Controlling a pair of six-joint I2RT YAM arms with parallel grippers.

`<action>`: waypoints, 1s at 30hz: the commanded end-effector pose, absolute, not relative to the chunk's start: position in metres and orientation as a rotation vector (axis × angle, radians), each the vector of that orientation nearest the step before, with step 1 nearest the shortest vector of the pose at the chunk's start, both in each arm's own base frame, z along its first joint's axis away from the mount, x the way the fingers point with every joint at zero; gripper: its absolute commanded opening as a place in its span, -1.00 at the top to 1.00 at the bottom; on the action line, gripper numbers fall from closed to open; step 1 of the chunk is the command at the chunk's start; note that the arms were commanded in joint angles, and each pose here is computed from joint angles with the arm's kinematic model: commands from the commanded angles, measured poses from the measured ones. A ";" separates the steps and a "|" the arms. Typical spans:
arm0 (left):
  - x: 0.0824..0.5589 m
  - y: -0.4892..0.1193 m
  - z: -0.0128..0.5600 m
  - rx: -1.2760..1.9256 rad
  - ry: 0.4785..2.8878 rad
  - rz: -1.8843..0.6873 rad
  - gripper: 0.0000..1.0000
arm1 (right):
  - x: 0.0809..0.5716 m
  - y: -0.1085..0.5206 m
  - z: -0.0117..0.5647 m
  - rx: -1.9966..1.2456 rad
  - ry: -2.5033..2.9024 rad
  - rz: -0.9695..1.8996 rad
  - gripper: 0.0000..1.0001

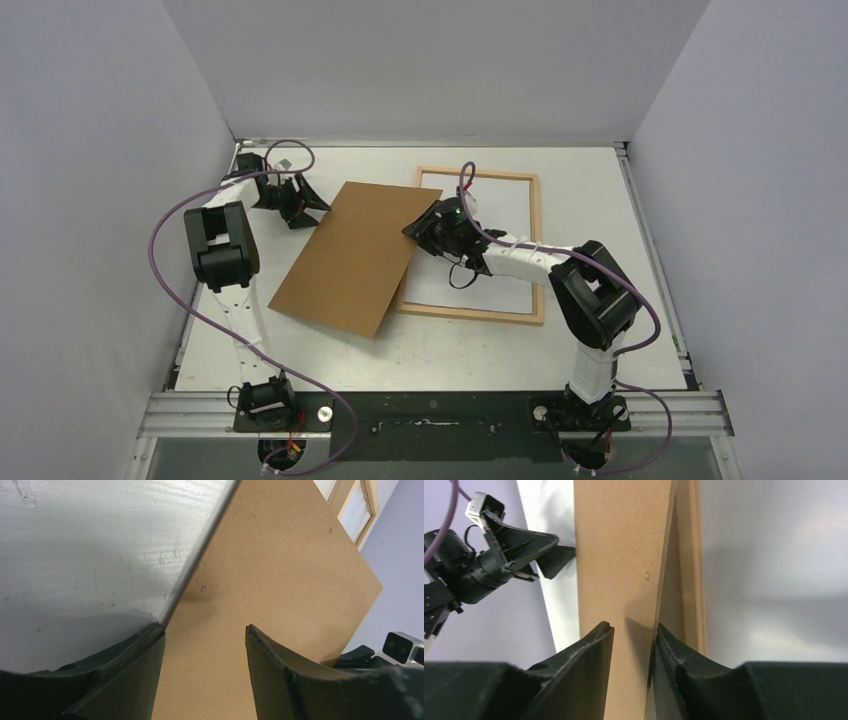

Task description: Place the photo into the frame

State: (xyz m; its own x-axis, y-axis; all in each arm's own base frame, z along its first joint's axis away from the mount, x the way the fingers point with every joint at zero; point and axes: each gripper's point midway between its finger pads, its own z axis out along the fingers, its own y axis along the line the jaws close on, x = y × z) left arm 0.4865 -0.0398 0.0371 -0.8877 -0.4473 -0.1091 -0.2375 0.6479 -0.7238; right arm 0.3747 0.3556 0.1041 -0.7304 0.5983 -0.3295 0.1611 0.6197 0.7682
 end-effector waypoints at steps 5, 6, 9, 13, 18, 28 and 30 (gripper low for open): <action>0.487 -0.046 0.053 -0.503 2.610 -1.039 -0.14 | 0.376 0.384 0.173 0.536 2.116 1.225 0.71; 0.490 -0.046 0.060 -0.490 2.595 -1.030 -0.13 | 0.375 0.382 0.169 0.552 2.144 1.197 0.78; 0.501 -0.041 0.088 -0.445 2.539 -0.972 -0.15 | 0.374 0.379 0.167 0.580 2.172 1.167 0.98; 0.504 -0.033 0.123 -0.398 2.499 -0.871 -0.20 | 0.376 0.383 0.180 0.572 2.169 1.168 1.00; 0.492 -0.029 0.172 -0.316 2.452 -0.741 -0.29 | 0.374 0.385 0.203 0.532 2.155 1.168 1.00; 0.424 -0.046 0.267 -0.121 2.264 -0.559 -0.48 | 0.371 0.359 0.214 0.577 2.201 1.031 1.00; 0.408 -0.046 0.285 -0.107 2.207 -0.524 -0.60 | 0.367 0.359 0.218 0.596 2.203 1.029 1.00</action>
State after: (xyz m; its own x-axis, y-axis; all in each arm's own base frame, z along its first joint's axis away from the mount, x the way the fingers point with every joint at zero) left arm 0.4335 -0.0484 0.2569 -0.7197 -0.2953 -0.6284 0.0647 0.8726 -0.4841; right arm 0.3669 0.3664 0.1754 -0.7424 0.5937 -0.3102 0.1618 0.6083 0.7770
